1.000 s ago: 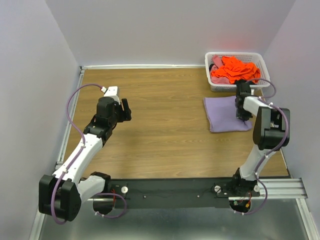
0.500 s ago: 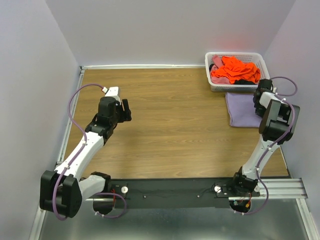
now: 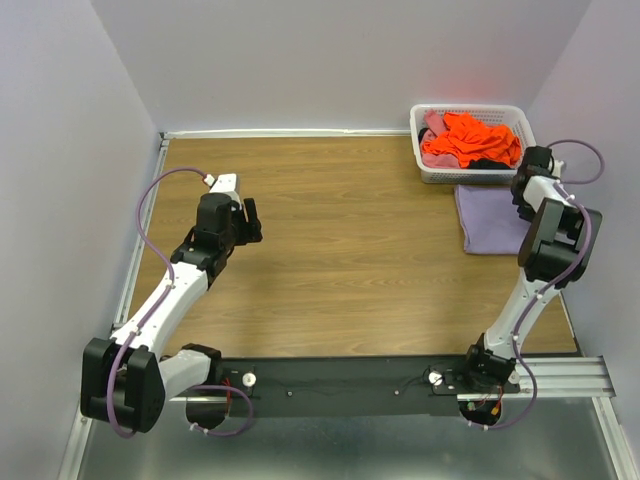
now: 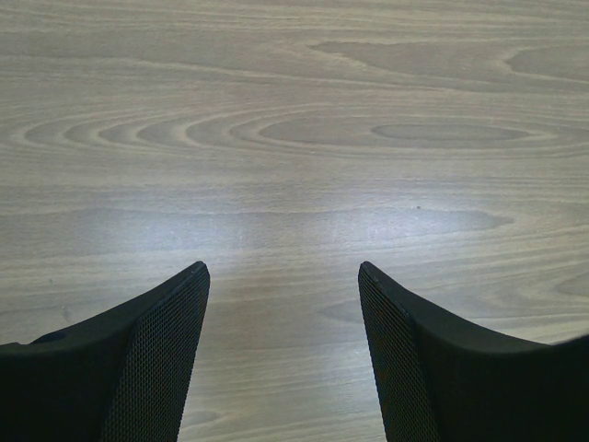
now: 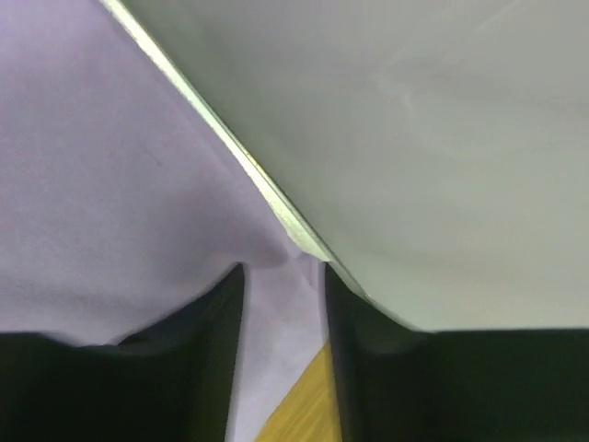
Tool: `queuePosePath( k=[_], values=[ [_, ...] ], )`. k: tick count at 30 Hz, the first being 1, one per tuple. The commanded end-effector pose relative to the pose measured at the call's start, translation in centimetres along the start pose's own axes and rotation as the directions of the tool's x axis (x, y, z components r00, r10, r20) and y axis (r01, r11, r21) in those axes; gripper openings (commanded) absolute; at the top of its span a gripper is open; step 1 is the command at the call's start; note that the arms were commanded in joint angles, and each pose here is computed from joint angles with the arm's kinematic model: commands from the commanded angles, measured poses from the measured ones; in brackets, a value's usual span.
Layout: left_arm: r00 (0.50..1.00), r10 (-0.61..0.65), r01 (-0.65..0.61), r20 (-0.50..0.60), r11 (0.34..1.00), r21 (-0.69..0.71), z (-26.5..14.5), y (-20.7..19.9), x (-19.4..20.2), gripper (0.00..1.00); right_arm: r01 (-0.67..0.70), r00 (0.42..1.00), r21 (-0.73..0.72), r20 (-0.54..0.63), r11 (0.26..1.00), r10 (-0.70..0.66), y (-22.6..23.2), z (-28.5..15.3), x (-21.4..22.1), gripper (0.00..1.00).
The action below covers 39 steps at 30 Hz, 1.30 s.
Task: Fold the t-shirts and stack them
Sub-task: Neatly place the folded tshirt to the corner, then reset both grippers
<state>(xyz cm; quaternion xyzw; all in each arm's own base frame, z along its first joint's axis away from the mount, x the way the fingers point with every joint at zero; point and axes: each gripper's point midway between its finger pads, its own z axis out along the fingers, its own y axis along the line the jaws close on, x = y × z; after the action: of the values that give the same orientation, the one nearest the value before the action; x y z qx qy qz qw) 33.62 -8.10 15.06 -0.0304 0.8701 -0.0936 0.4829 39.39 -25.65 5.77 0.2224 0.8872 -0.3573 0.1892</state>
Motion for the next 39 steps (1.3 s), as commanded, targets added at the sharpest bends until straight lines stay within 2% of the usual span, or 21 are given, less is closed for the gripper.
queuePosePath(
  k=[1, 2, 3, 4, 6, 7, 8, 10, 12, 15, 17, 20, 21, 24, 28, 31, 33, 35, 39],
  values=[
    [0.999, -0.007, 0.008, 0.044, 1.0, -0.009, -0.3, 0.1, -1.5, 0.73, -0.176, 0.98, 0.022, 0.1, 0.984, 0.173, -3.1, -3.3, -3.1, 0.53],
    [0.999, -0.007, 0.007, 0.051, 1.0, -0.004, -0.4, 0.0, -1.7, 0.73, -0.193, 0.977, 0.017, 0.099, 0.981, 0.19, -3.3, -3.7, -2.7, 0.56],
    [0.998, -0.01, 0.01, 0.057, 1.0, -0.003, -0.6, 0.0, -1.9, 0.74, -0.239, 0.964, -0.014, 0.112, 0.971, 0.239, -3.4, -4.6, -2.9, 0.64],
    [0.998, -0.008, 0.008, 0.061, 1.0, 0.001, -0.7, -0.1, -2.0, 0.74, -0.288, 0.945, -0.048, 0.147, 0.956, 0.292, -4.4, -6.5, -3.6, 0.66],
    [0.999, -0.007, 0.007, 0.047, 1.0, -0.002, -1.3, -0.1, -2.2, 0.76, -0.342, 0.921, -0.156, 0.143, 0.927, 0.364, -4.0, -8.6, -3.1, 0.74],
    [0.997, -0.01, 0.009, 0.079, 1.0, 0.006, -2.0, -0.5, -3.8, 0.76, -0.363, 0.907, -0.188, 0.152, 0.913, 0.392, -4.4, -9.8, -3.2, 0.78],
    [0.996, -0.014, 0.013, 0.091, 1.0, 0.005, -2.5, -0.6, -4.5, 0.77, -0.406, 0.87, -0.23, 0.201, 0.885, 0.451, -6.2, -12.7, -3.9, 0.85],
    [0.99, -0.023, 0.023, 0.141, 1.0, -0.002, -4.3, -0.7, -7.0, 0.78, -0.448, 0.826, -0.311, 0.216, 0.838, 0.521, -6.9, -15.4, -3.8, 0.93],
    [0.987, -0.03, 0.034, 0.157, 0.999, -0.023, -5.6, -0.5, -8.2, 0.78, -0.474, 0.755, -0.416, 0.261, 0.776, 0.602, -8.6, -19.7, -4.7, 1.0],
    [0.974, -0.034, 0.042, 0.223, 0.999, -0.033, -8.1, -0.7, -11.4, 0.78, -0.441, 0.7, -0.51, 0.319, 0.738, 0.639, -9.6, -24.9, -5.6, 1.0],
    [0.961, -0.035, 0.055, 0.274, 0.996, -0.065, -10.5, -0.3, -13.8, 0.78, -0.37, 0.674, -0.566, 0.382, 0.737, 0.632, -10.0, -29.0, -6.8, 1.0],
    [0.921, -0.032, 0.089, 0.388, 0.988, -0.13, -14.9, 0.8, -17.9, 0.78, -0.356, 0.565, -0.605, 0.468, 0.712, 0.68, -13.6, -34.6, -7.4, 1.0],
    [0.89, -0.03, 0.117, 0.455, 0.979, -0.164, -17.5, 1.5, -20.0, 0.78, -0.359, 0.51, -0.623, 0.493, 0.695, 0.706, -15.4, -36.7, -7.1, 1.0],
    [0.836, -0.021, 0.174, 0.549, 0.958, -0.229, -21.3, 3.0, -22.8, 0.78, -0.308, 0.422, -0.681, 0.528, 0.664, 0.737, -17.7, -41.2, -7.1, 1.0],
    [0.737, -0.025, 0.257, 0.675, 0.934, -0.246, -26.5, 4.3, -25.3, 0.85, -0.251, 0.349, -0.73, 0.545, 0.636, 0.762, -19.4, -44.4, -5.9, 1.0],
    [0.72, -0.03, 0.291, 0.693, 0.92, -0.263, -26.8, 5.1, -25.0, 0.85, -0.252, 0.347, -0.732, 0.541, 0.632, 0.766, -19.1, -43.9, -5.1, 1.0],
    [0.733, -0.031, 0.288, 0.68, 0.919, -0.269, -25.8, 5.1, -24.5, 0.85, -0.248, 0.343, -0.736, 0.541, 0.629, 0.768, -19.0, -43.9, -4.7, 1.0],
    [0.759, -0.04, 0.273, 0.65, 0.925, -0.262, -24.0, 4.8, -23.6, 0.85, -0.23, 0.365, -0.737, 0.541, 0.636, 0.758, -18.1, -43.4, -4.6, 1.0],
    [0.774, -0.074, 0.256, 0.629, 0.945, -0.203, -22.1, 3.5, -23.2, 0.85, -0.185, 0.385, -0.742, 0.548, 0.644, 0.742, -17.1, -43.4, -4.1, 1.0]
  ],
)
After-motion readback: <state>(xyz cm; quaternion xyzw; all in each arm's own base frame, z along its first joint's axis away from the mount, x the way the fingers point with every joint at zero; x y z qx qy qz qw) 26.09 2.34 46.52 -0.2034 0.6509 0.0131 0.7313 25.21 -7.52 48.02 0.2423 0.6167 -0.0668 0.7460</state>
